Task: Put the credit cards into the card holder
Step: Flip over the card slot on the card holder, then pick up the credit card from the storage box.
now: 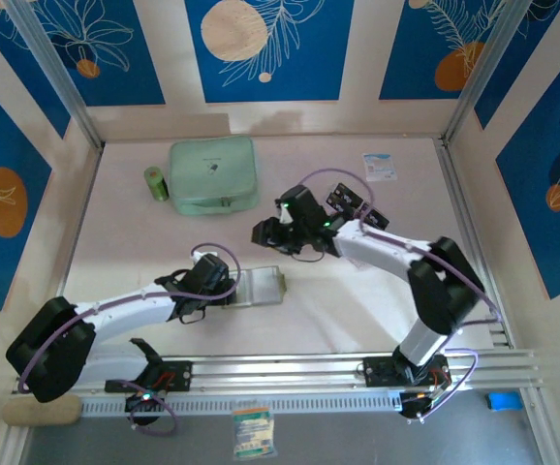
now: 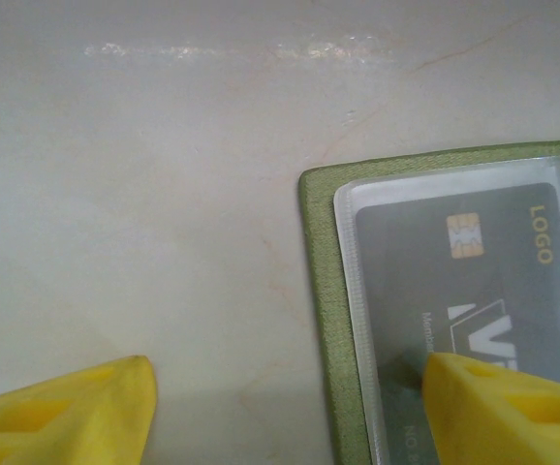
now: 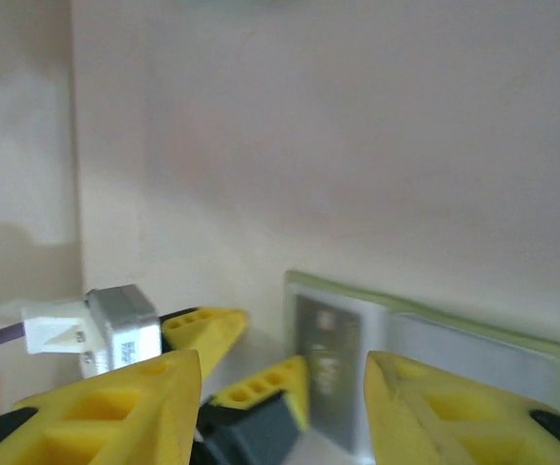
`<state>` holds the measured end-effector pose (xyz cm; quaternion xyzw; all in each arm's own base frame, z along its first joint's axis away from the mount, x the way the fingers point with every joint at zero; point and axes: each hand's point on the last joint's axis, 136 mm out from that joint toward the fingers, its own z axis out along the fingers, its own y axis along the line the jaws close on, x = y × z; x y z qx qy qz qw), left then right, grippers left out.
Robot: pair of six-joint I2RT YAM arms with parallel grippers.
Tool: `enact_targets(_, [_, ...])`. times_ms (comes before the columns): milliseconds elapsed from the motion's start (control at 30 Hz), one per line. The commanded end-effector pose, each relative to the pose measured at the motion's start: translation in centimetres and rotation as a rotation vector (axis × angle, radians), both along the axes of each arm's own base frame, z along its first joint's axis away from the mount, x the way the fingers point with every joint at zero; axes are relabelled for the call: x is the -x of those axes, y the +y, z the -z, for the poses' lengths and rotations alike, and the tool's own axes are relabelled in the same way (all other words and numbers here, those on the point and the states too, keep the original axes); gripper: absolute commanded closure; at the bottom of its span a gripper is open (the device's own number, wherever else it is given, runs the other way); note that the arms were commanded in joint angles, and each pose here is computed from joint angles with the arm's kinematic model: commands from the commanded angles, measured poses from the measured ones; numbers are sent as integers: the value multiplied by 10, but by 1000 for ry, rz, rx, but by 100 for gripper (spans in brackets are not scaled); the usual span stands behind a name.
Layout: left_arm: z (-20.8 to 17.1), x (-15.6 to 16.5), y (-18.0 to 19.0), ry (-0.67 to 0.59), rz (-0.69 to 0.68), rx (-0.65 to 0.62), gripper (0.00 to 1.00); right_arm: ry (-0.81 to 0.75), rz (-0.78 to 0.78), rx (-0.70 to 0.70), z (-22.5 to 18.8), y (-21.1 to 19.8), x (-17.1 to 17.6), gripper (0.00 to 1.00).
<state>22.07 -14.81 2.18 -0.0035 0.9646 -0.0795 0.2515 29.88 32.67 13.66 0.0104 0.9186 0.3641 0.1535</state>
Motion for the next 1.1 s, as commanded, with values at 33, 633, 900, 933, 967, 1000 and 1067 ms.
enact_targets(33, [-4, -3, -1, -11, 3, -12, 27, -89, -10, 440, 19, -98, -1, 53])
enact_targets(633, [-5, -2, 0, -20, 6, -6, 26, -90, 64, 918, 33, -231, -15, 65])
enact_targets(900, [-6, -3, -2, -21, 9, -2, 26, -65, 67, 969, 45, -239, -24, 67])
enact_targets(933, [-5, -3, -2, -20, 9, -2, 26, -62, 68, 976, 47, -240, -25, 67])
enact_targets(967, [-6, -3, -2, -21, 10, 0, 26, -57, 67, 985, 49, -241, -26, 68])
enact_targets(1000, [-5, -3, -2, -20, 8, 0, 26, -54, 68, 991, 50, -241, -28, 68])
enact_targets(1067, [-6, -3, -2, -21, 8, 2, 26, -47, 65, 995, 54, -241, -29, 69])
